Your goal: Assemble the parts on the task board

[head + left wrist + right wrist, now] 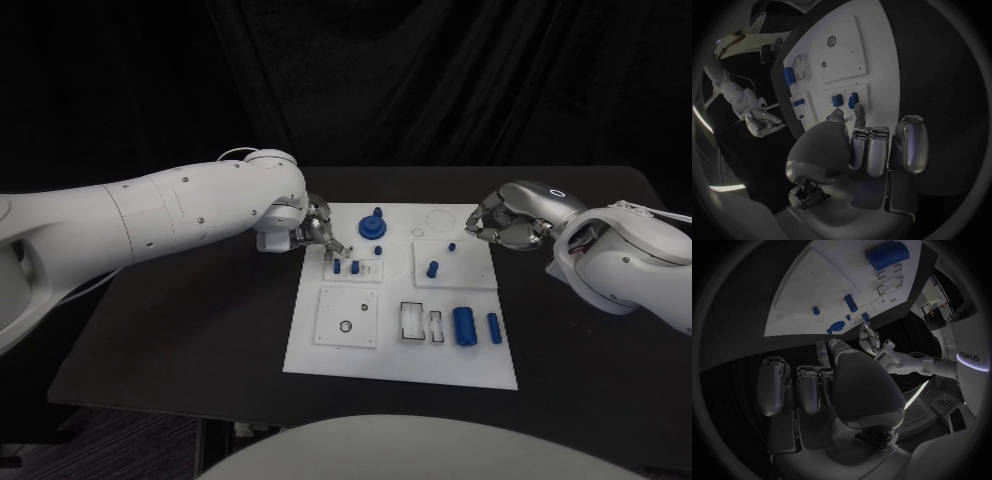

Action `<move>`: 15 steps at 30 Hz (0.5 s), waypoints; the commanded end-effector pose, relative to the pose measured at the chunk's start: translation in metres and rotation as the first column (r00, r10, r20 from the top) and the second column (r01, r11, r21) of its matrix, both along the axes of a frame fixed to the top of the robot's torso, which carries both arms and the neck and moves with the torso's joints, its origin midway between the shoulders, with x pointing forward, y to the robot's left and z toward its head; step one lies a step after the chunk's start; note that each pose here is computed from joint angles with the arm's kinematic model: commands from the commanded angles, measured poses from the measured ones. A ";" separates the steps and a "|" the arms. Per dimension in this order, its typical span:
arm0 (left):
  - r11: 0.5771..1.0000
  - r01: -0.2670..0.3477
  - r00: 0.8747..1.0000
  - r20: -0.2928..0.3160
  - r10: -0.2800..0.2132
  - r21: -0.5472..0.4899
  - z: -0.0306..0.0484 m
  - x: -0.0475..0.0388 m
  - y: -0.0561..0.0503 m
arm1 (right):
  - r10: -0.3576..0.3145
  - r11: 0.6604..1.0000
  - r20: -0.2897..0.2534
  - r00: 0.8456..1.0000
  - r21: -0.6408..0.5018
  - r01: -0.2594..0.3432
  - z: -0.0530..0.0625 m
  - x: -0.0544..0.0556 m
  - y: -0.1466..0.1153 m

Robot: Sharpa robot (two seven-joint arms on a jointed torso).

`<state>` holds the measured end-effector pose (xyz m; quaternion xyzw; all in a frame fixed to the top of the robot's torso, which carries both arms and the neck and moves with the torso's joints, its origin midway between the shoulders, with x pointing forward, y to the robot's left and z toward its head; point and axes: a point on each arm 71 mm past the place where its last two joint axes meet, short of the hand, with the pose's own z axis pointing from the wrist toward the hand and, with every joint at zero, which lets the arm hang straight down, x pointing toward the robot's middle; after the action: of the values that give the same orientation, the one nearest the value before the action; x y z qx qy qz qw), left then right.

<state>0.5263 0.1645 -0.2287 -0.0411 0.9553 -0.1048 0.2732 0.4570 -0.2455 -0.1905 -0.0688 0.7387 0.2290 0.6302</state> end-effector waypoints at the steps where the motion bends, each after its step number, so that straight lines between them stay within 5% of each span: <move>1: 1.000 0.003 1.000 -0.002 -0.003 0.003 -0.0014 -0.0001 -0.001 | -0.011 1.000 -0.008 1.000 -0.006 0.011 -0.001 0.000 0.000; 15: 1.000 0.007 1.000 -0.014 -0.007 0.014 -0.0050 -0.0018 -0.005 | -0.012 1.000 -0.013 1.000 -0.009 0.012 -0.002 -0.001 0.001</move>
<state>0.5258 0.1612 -0.2324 -0.0396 0.9563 -0.1013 0.2716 0.4568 -0.2447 -0.1907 -0.0693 0.7397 0.2292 0.6289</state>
